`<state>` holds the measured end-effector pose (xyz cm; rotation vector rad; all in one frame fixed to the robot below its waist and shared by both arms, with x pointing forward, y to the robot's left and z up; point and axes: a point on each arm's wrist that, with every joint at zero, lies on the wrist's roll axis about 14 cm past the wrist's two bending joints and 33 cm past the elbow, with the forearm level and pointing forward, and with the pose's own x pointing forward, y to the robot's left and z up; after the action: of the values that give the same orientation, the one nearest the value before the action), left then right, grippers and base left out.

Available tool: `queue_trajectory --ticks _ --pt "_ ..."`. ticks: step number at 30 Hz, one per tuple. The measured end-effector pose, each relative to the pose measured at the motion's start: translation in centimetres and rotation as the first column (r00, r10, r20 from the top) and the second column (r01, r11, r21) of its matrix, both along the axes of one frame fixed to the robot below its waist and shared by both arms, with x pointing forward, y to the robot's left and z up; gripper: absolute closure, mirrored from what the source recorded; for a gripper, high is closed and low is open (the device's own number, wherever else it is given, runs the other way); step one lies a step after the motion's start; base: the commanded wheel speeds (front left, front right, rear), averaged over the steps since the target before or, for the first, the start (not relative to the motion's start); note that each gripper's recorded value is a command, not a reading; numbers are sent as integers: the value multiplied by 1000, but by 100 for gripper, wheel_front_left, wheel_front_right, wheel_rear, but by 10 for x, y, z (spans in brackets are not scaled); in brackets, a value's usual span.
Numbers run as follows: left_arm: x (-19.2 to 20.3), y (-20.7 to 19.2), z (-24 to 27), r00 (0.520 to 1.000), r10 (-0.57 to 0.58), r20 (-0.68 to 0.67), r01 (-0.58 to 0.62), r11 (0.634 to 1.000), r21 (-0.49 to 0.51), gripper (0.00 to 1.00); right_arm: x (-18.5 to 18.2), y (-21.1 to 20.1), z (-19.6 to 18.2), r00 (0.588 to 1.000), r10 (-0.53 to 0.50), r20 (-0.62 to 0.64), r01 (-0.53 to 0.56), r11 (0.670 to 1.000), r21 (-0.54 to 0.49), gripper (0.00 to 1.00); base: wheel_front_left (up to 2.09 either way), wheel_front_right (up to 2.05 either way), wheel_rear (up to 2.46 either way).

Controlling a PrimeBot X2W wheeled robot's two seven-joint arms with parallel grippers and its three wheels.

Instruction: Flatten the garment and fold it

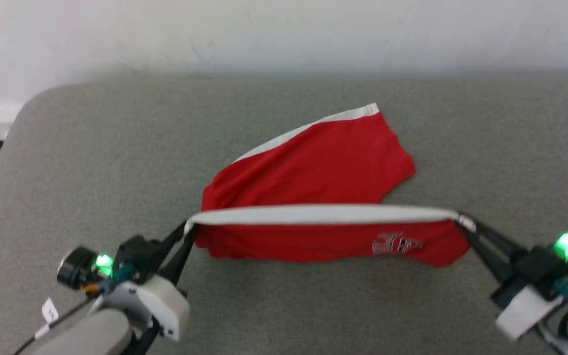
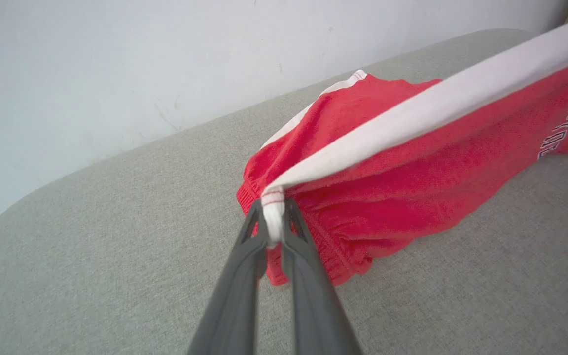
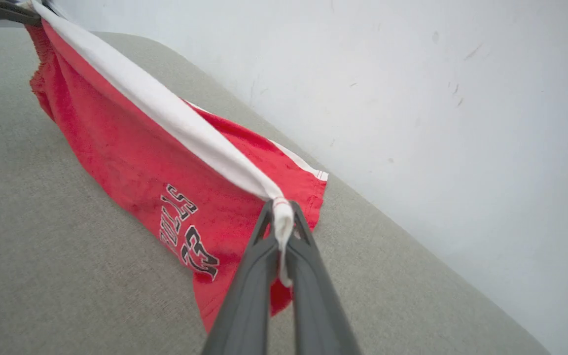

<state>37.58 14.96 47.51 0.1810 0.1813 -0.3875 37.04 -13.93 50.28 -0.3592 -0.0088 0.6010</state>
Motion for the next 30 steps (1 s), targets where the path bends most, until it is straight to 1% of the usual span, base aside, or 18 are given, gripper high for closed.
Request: queue_trajectory --ticks 5,11,15,19,22,24,26,30 --pt "35 -1 8 999 -8 37 8 1000 -2 100 50 2 18 997 39 67 -34 997 -70 100 0 0 0" --pt "72 1 2 999 -18 45 17 1000 22 100 113 12 15 993 91 69 -78 983 -163 100 0 0 0" --pt "92 6 -9 999 -21 27 20 999 45 100 156 24 6 993 107 46 -95 973 -211 100 0 0 0" --pt "106 12 -25 1000 -18 -3 18 998 66 100 192 40 -14 993 121 -4 -118 964 -239 100 0 0 0" --pt "111 18 -40 999 -5 -36 8 997 74 100 212 52 -38 989 135 -52 -145 941 -307 100 0 0 0" --pt "112 22 -50 998 0 -61 5 997 79 100 223 56 -55 988 120 -98 -145 937 -318 100 0 0 0" --pt "113 23 -59 997 1 -76 5 997 82 100 230 61 -75 983 97 -159 -144 938 -316 100 0 0 0" --pt "111 25 -73 994 9 -110 0 997 82 100 228 68 -116 956 78 -281 -177 921 -346 100 0 0 0"
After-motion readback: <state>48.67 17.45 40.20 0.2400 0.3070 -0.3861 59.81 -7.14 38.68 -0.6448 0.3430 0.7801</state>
